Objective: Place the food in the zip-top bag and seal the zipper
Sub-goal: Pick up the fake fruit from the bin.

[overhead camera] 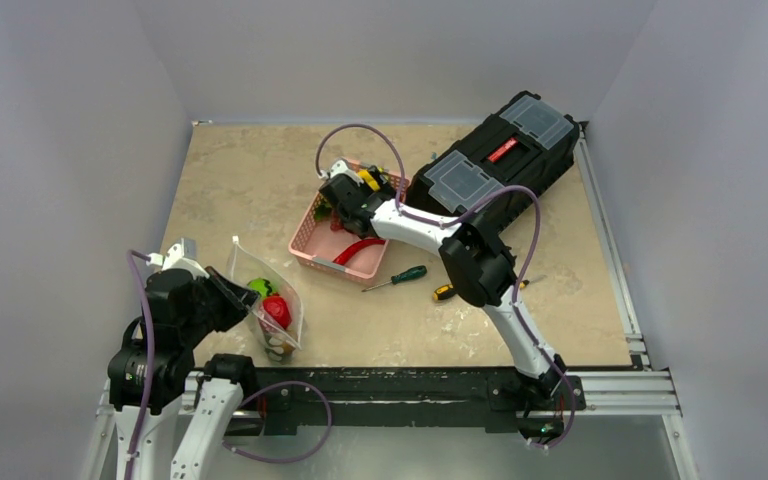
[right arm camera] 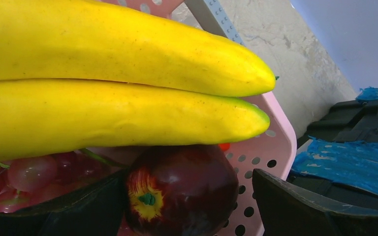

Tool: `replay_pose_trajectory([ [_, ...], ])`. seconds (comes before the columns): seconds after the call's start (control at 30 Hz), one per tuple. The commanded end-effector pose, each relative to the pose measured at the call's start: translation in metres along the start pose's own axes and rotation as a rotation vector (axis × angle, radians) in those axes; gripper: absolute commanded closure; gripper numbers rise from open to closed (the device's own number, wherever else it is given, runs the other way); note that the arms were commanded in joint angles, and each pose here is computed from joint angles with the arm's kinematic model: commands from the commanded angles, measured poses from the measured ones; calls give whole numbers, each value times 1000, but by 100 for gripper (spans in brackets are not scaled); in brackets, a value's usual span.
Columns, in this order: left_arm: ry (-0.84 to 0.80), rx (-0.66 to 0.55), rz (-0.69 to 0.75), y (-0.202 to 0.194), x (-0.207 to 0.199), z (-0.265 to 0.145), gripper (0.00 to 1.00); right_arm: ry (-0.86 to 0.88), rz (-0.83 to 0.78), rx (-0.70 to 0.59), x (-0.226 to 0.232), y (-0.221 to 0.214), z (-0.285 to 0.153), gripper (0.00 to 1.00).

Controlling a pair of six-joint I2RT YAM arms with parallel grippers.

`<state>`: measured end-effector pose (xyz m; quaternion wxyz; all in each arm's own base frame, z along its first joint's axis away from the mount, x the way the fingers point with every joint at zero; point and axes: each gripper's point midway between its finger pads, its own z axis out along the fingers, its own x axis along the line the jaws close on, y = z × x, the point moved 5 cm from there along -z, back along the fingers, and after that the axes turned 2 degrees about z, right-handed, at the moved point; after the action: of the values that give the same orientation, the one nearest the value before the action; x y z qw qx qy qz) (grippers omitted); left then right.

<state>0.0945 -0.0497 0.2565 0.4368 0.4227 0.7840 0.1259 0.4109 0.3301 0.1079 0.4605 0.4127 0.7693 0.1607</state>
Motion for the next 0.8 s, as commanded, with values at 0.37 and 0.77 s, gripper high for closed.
replay_pose_trajectory([
  [0.37, -38, -21, 3, 4, -6, -2, 100, 61, 78, -13, -10, 11, -15, 49],
  [0.77, -45, -10, 1, 4, -8, 1, 100, 331, 319, -235, -58, 69, -102, 96],
])
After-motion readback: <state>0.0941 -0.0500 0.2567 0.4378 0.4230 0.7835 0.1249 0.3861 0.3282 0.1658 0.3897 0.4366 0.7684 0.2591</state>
